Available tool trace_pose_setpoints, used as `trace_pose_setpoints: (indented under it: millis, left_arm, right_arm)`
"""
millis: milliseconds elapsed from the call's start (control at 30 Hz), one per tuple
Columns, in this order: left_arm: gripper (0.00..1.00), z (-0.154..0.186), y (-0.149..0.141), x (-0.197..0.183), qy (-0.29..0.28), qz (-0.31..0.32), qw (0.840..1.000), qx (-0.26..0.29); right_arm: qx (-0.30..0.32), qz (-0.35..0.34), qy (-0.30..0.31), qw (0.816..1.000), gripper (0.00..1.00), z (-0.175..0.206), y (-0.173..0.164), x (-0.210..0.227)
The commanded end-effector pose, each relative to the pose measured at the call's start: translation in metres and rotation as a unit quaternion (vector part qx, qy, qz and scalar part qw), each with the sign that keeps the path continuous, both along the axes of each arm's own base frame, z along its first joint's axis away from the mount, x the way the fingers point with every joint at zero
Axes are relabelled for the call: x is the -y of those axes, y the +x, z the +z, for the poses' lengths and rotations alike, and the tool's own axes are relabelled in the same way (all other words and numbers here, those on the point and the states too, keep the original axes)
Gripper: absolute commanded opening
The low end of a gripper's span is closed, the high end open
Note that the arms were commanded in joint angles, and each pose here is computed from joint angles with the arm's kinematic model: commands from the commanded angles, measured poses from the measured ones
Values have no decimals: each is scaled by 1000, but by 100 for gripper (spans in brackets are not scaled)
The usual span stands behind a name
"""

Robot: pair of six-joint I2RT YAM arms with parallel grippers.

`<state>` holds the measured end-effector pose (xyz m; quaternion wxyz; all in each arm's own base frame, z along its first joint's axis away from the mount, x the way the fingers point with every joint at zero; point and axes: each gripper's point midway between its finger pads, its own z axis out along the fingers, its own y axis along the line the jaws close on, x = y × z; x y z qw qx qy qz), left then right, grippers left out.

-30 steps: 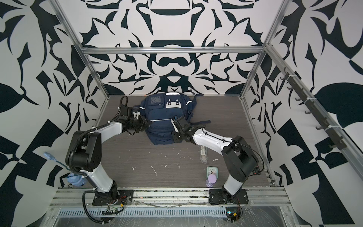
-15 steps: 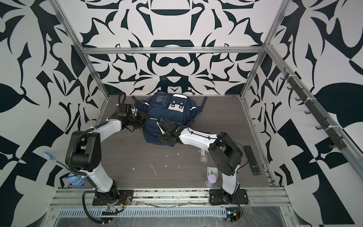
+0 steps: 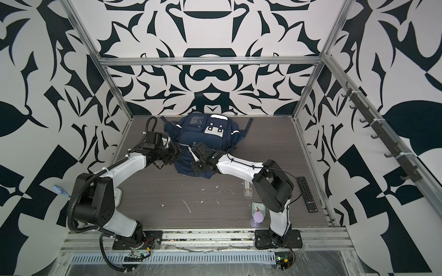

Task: Pack books, pencil case, and school supplies into a backpack
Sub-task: Zip the student bag at the top-center of the table.

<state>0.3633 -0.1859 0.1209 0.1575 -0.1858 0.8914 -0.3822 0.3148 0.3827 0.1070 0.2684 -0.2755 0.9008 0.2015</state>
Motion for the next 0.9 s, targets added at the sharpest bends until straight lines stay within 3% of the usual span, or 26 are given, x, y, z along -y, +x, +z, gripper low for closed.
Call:
trace_pose_setpoints:
  millis: [0,267,367,567,867]
  left_arm:
    - [64,-12,-12,16,-20,-8,999,-28]
    - [63,-19,-17,24,-21,-13,999,-35]
    - [58,-23,-15,24,-21,-10,999,-34]
    - [43,-25,2,24,-22,-4,999,-26]
    - [9,-33,19,6,-16,10,999,-27]
  right_arm:
    - [18,16,32,999,0,27,-1,-15]
    - [19,15,29,999,0,28,-2,-13]
    - [18,15,31,999,0,29,-2,-13]
    - [18,12,25,999,0,28,-4,-8]
    - [25,2,-4,1000,0,20,-14,18]
